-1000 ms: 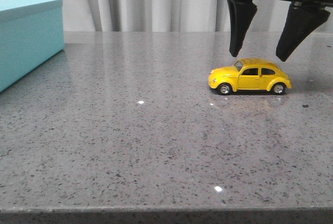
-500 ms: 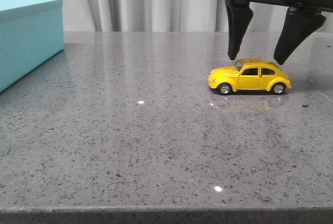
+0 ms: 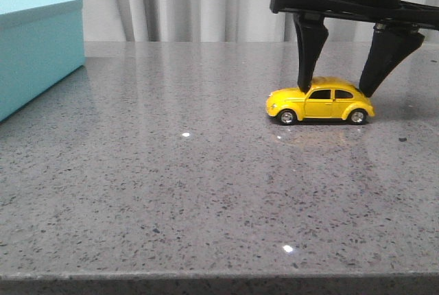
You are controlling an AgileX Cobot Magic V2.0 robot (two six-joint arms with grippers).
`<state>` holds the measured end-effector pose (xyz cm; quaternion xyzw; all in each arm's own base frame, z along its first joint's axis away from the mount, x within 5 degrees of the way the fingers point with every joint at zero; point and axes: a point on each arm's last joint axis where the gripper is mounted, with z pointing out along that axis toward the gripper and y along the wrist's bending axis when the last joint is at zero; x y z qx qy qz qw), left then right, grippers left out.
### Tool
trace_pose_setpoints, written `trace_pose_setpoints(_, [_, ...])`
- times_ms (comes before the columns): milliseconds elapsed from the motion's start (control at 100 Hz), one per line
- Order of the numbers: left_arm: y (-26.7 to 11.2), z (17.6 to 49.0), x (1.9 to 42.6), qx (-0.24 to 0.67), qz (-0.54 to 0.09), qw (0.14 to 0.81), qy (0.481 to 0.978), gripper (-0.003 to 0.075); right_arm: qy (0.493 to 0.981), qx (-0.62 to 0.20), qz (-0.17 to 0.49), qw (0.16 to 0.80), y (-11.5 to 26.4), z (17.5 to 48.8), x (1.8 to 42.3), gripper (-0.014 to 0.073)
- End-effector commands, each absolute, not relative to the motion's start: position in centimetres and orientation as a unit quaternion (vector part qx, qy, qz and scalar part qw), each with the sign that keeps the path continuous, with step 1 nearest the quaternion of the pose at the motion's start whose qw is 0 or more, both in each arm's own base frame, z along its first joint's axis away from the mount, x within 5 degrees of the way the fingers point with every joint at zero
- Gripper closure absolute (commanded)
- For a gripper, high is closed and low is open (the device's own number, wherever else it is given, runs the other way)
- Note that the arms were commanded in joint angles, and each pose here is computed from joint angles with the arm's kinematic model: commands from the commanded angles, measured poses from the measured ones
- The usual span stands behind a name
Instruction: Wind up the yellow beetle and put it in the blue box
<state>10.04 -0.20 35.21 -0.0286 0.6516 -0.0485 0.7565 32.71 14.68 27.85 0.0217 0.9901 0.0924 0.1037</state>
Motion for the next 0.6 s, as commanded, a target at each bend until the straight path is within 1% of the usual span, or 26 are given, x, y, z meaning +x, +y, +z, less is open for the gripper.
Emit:
trace_pose_setpoints(0, [-0.15,37.05,9.91,-0.03,-0.05,0.789,0.611,0.028,0.985,0.017,0.102,0.138,14.57,29.75,32.69,0.0085])
trace_pose_setpoints(260, [-0.15,37.05,9.91,-0.03,-0.05,0.789,0.611,0.028,0.986,0.016,0.097,0.138,14.51,29.66,32.74,0.0085])
trace_pose_setpoints(590, [-0.15,37.05,9.91,-0.03,-0.05,0.789,0.611,0.028,0.99,0.004,0.053,0.133,13.76,29.52,32.62,0.0087])
